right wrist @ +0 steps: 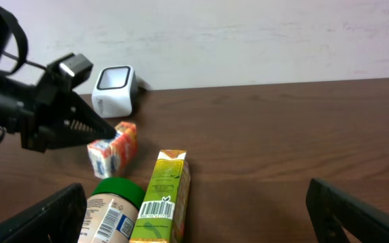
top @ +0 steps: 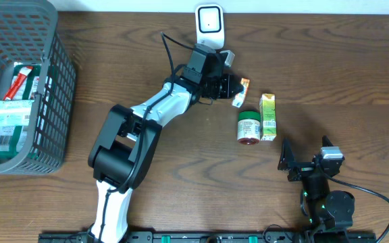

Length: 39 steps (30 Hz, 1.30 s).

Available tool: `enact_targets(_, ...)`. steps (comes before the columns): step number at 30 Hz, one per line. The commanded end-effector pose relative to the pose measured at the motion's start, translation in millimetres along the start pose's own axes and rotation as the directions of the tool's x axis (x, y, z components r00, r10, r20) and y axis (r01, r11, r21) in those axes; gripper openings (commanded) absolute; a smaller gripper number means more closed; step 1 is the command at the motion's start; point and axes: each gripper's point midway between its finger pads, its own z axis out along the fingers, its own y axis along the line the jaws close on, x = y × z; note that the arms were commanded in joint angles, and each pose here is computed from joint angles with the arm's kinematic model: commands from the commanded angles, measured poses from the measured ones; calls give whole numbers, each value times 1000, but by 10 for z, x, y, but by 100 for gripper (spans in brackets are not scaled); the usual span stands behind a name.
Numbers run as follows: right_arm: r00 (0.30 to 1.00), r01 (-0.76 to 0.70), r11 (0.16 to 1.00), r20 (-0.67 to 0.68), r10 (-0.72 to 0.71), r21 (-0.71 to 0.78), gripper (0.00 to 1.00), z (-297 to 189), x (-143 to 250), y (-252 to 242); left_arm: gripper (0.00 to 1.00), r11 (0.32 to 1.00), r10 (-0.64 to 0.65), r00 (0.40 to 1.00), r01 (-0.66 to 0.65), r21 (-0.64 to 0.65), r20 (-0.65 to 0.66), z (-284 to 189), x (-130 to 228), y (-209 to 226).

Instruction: Scan the item barcode

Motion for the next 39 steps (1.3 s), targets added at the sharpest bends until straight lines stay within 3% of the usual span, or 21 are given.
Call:
enact_targets(1, 1000, -11, 1000, -2, 11, -8, 99, -1, 9, 18, 8, 1000, 12, 1000, -13, -26, -8, 72, 73, 153)
enact_targets(9, 1000, -11, 1000, -2, 11, -8, 99, -1, 8, 18, 8, 996, 26, 1000, -27, -80, -14, 101, 128, 233)
enact_targets(11, 1000, -11, 1000, -2, 11, -8, 99, -1, 9, 18, 24, 996, 27, 1000, -28, -79, -10, 97, 117, 236)
enact_targets(19, 1000, -11, 1000, -2, 11, -8, 99, -2, 7, 18, 53, 996, 27, 1000, -27, -80, 0, 76, 81, 255)
enact_targets(29, 1000, -11, 1000, -2, 11, -8, 99, -2, 7, 18, 54, 996, 32, 999, -29, -87, 32, -92, -107, 228)
enact_targets(34, 1000, -11, 1000, -2, 11, -8, 99, -2, 7, 18, 52, 976, 64, 998, -57, -209, 26, -317, -273, 87)
enact_targets(36, 1000, -11, 1000, -2, 11, -8, 99, -1, 9, 18, 47, 967, 83, 997, -79, -241, 6, -345, -273, 30)
enact_targets(39, 1000, -11, 1000, -2, 11, -8, 99, -2, 7, 18, 47, 952, 135, 991, -136, -272, -24, -275, -198, -33)
